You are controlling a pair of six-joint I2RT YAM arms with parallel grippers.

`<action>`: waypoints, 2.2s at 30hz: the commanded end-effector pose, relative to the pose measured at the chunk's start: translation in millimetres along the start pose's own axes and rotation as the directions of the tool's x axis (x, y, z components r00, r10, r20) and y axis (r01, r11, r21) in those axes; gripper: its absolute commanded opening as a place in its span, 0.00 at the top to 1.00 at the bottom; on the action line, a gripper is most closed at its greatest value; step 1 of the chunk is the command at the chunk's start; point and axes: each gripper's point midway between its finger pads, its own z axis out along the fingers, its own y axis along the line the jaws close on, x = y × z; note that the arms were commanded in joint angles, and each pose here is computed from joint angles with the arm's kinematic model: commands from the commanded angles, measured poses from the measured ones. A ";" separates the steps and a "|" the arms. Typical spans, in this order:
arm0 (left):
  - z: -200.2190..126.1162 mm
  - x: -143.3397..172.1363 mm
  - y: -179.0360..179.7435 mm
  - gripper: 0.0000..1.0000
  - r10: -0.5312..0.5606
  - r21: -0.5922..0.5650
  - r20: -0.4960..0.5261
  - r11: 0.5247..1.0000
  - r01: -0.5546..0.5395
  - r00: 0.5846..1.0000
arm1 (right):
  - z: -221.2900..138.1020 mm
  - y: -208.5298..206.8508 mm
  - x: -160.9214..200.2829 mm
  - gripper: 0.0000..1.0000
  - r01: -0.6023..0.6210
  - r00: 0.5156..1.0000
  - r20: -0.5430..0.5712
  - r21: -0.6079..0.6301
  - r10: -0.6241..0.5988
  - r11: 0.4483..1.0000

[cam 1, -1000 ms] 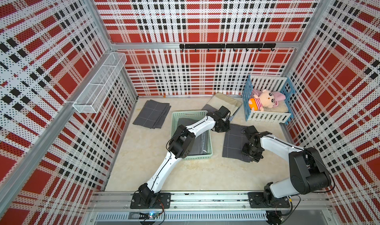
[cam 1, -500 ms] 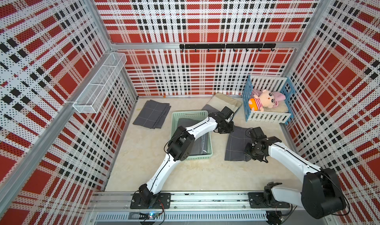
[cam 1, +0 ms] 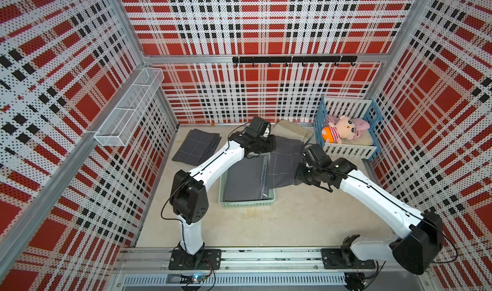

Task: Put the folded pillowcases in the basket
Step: Place the pillowcase in the basket, then move the pillowcase to the center of the board.

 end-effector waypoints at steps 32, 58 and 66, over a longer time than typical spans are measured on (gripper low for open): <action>2.7 19.3 208.4 1.00 -0.109 -0.393 -0.072 0.917 0.072 0.991 | 134.5 105.1 86.5 0.80 0.182 0.936 -0.303 -0.024 -0.181 0.983; -81.2 13.2 244.8 0.43 -0.068 -0.620 -0.025 0.784 0.038 0.997 | 109.7 12.0 -95.0 0.38 0.134 0.991 -0.065 0.274 -0.120 0.952; -69.6 46.4 252.8 0.48 -0.157 -0.607 -0.060 0.790 0.089 0.986 | 160.7 2.3 -180.2 1.00 0.048 0.999 -0.003 0.229 -0.048 0.972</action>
